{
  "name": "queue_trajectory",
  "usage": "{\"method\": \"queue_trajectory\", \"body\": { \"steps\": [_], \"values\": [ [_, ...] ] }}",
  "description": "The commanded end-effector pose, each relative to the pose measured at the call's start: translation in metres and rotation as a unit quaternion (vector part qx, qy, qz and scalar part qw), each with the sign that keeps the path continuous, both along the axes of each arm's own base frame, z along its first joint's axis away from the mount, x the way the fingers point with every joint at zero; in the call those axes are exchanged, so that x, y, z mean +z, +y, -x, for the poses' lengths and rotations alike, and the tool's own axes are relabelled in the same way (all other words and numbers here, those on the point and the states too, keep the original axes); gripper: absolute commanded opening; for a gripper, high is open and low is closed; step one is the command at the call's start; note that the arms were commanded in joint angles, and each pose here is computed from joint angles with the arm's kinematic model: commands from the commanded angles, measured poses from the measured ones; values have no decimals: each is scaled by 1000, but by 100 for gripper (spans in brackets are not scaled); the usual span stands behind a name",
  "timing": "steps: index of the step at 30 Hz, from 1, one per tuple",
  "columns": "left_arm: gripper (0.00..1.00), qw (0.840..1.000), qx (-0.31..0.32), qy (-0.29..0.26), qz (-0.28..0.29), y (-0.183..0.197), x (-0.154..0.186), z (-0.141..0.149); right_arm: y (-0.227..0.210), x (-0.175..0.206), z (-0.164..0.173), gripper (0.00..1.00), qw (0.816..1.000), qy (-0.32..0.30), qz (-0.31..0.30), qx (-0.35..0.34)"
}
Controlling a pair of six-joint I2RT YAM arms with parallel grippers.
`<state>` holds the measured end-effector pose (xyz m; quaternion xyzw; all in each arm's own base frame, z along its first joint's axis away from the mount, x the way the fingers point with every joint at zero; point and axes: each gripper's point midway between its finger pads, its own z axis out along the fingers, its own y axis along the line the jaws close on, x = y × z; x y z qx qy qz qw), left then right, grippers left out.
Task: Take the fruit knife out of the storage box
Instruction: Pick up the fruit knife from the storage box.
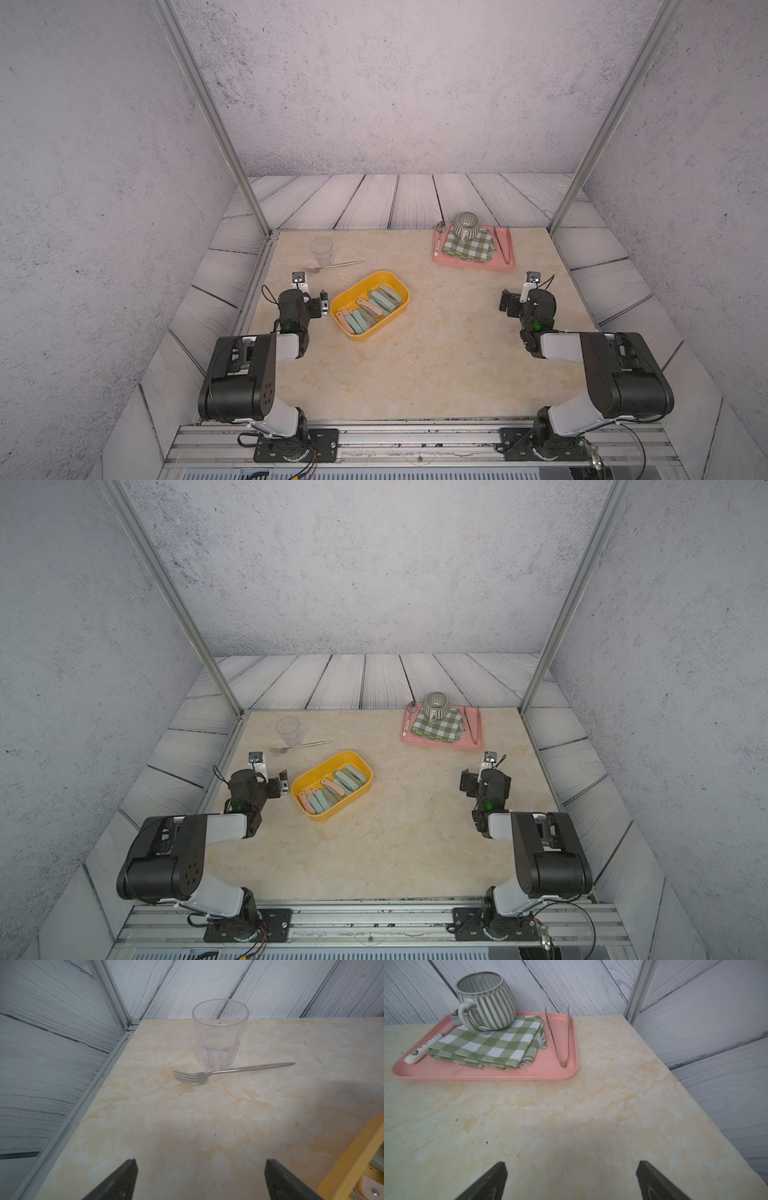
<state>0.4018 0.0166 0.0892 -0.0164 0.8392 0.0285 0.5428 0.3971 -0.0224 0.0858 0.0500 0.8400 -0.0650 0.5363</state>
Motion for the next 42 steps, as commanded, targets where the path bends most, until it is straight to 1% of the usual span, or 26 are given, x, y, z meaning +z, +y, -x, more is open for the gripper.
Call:
{"method": "queue_trajectory", "body": {
  "steps": [1, 35, 37, 39, 42],
  "values": [
    [99, 1000, -3, -5, -1, 0, 6, -5, 2, 2, -3, 99, 1000, -2, 0, 5],
    [99, 1000, -2, -6, -1, 0, 6, -5, 3, 3, -3, 99, 1000, -4, -1, 6],
    [99, 1000, -11, -13, -1, -3, 11, -6, 2, 6, -4, 99, 1000, -4, 0, 4],
    [99, 1000, -9, -18, -8, -4, 21, -7, -1, 12, -5, 99, 1000, 9, -2, -6],
    [99, 1000, 0, 3, -10, -2, 33, -4, -2, 24, -8, 99, 1000, 25, 0, -8]
  ]
}}
